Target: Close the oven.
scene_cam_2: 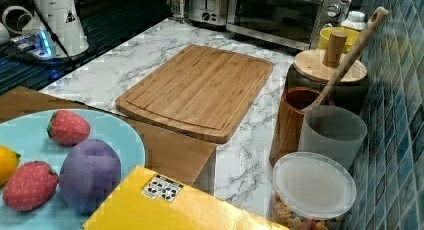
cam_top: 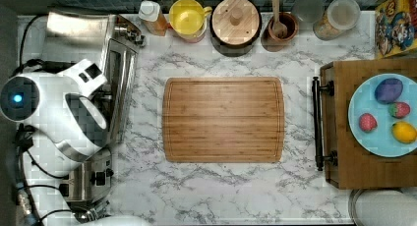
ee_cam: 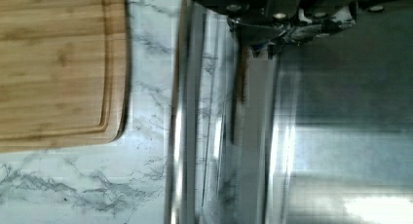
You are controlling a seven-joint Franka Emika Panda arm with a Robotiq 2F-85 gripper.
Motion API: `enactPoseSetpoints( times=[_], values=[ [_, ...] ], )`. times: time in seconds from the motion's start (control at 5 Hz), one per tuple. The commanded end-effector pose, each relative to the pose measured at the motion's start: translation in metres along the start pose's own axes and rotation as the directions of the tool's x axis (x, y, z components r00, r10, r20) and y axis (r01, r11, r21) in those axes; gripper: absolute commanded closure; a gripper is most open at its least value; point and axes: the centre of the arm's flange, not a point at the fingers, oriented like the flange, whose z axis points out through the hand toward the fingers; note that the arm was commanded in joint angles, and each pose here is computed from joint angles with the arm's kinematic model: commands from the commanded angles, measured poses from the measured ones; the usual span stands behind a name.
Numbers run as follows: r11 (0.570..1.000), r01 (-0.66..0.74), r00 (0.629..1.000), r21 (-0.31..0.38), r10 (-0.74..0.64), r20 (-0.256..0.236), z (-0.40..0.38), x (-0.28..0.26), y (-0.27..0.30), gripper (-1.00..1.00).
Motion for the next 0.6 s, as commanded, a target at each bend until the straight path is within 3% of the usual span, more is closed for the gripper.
enactPoseSetpoints(
  times=[0.2,0.6],
  values=[
    [0.993,-0.085,0.987,0.080,0.095,-0.131,-0.1162,0.0290,0.0170,1.00],
    [0.993,-0.085,0.987,0.080,0.095,-0.131,-0.1162,0.0290,0.0170,1.00]
  ],
)
